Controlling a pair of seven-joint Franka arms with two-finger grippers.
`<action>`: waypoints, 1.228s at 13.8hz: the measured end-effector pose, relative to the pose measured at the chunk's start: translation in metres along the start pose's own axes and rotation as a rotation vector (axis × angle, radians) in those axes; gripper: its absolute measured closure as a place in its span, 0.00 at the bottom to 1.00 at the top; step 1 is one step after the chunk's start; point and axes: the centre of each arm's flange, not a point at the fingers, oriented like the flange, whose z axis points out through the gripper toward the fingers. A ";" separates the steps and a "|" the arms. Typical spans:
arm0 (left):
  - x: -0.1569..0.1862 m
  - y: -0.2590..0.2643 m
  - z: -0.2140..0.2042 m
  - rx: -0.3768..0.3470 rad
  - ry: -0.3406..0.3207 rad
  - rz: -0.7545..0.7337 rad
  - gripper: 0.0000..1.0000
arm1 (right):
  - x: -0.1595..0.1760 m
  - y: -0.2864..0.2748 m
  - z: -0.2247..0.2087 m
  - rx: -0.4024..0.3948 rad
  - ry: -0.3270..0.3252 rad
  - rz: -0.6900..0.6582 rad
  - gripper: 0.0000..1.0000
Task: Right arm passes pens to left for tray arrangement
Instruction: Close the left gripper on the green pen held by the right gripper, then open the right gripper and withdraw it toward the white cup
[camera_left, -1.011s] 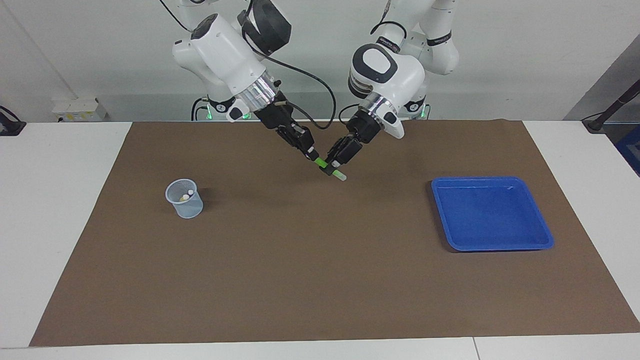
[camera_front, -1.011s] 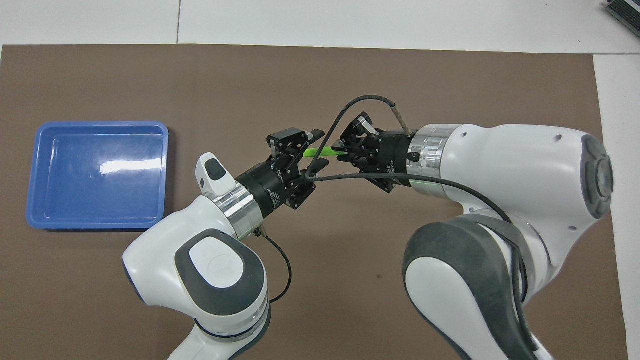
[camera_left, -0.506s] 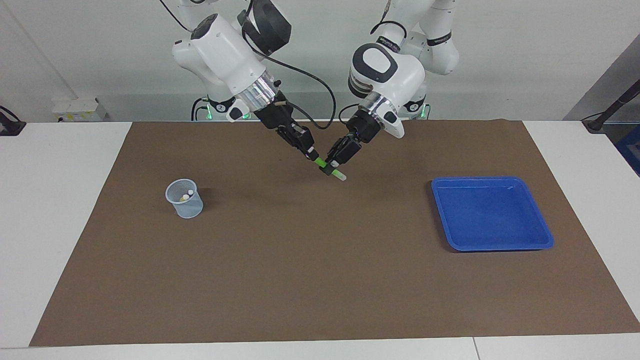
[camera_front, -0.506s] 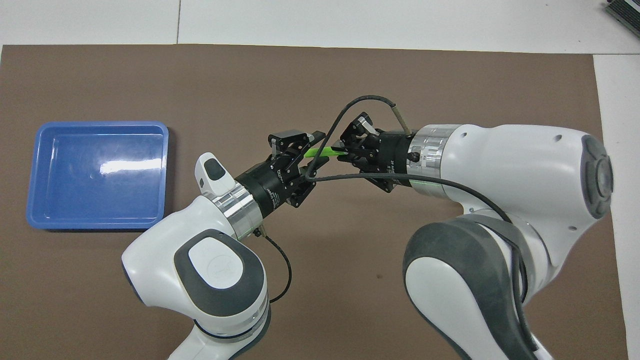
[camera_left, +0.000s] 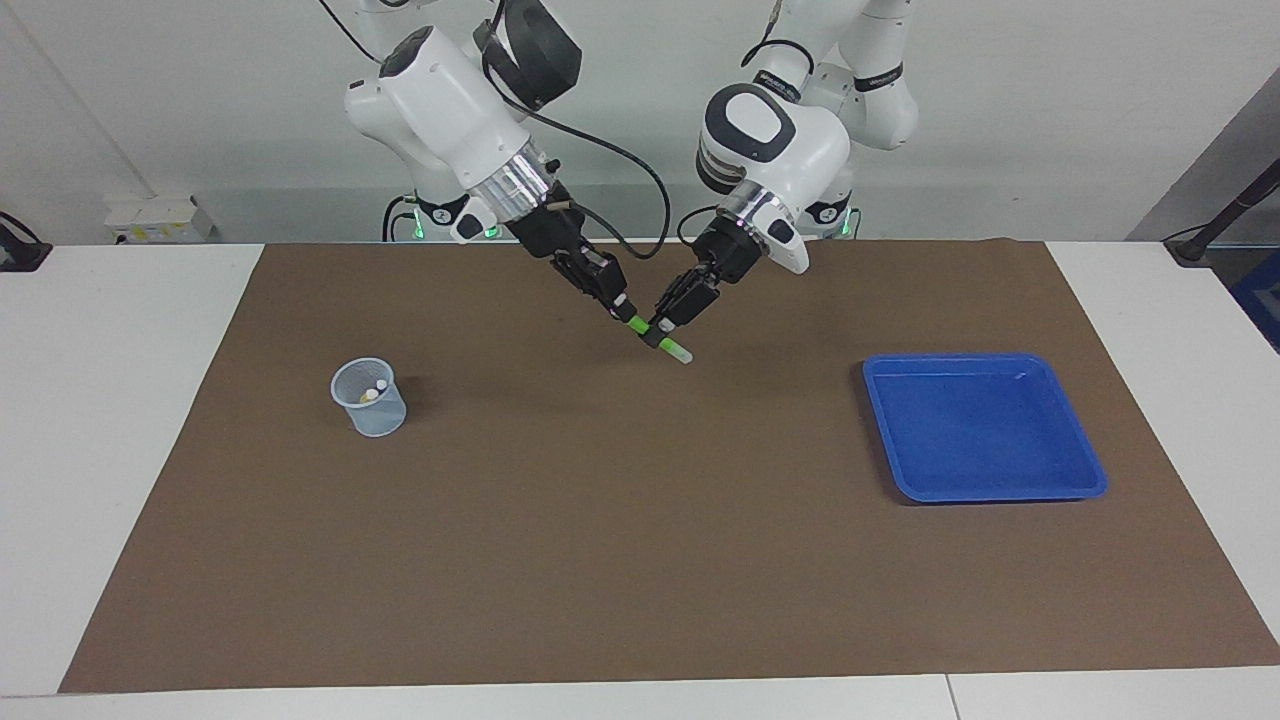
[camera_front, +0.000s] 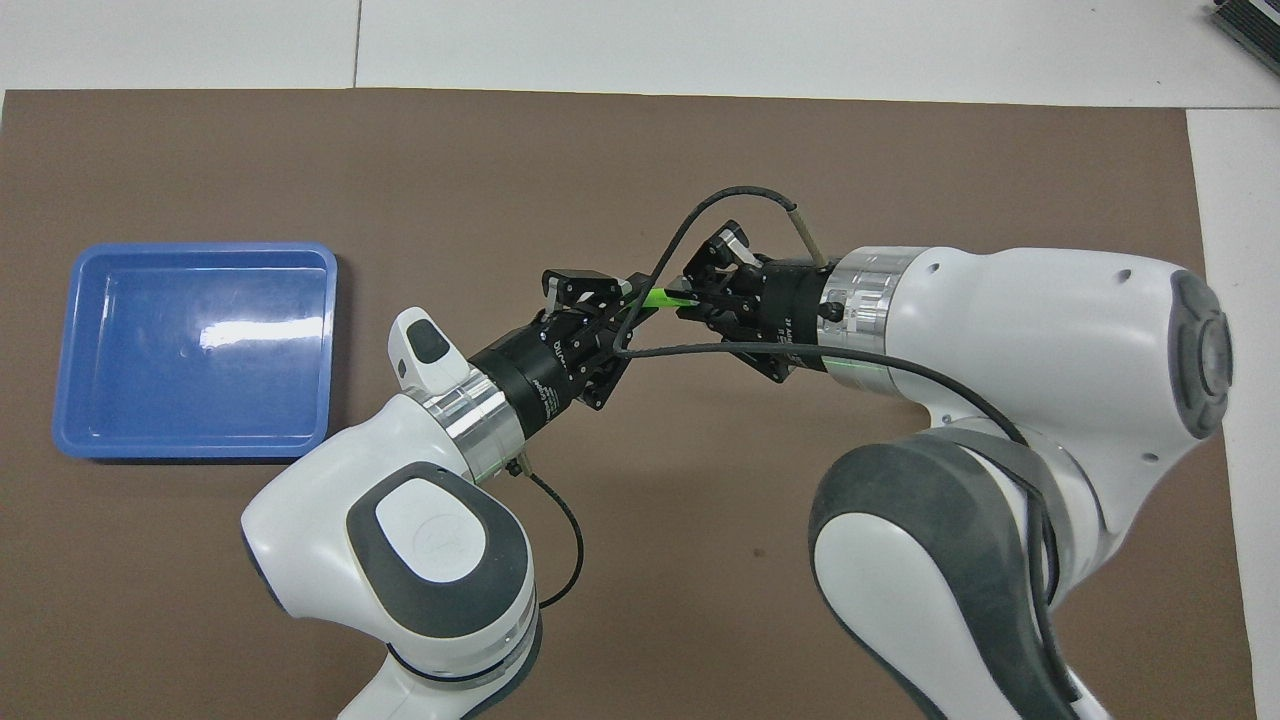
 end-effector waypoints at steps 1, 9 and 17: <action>0.000 0.000 0.000 -0.001 0.002 -0.002 0.78 | 0.000 0.000 0.000 0.001 -0.001 0.001 0.81; -0.001 0.000 -0.001 -0.003 0.007 -0.006 0.78 | 0.001 0.001 0.000 -0.006 -0.005 0.005 0.78; 0.000 0.000 -0.002 -0.004 0.014 0.069 0.81 | 0.037 0.028 -0.017 -0.158 -0.061 -0.186 0.01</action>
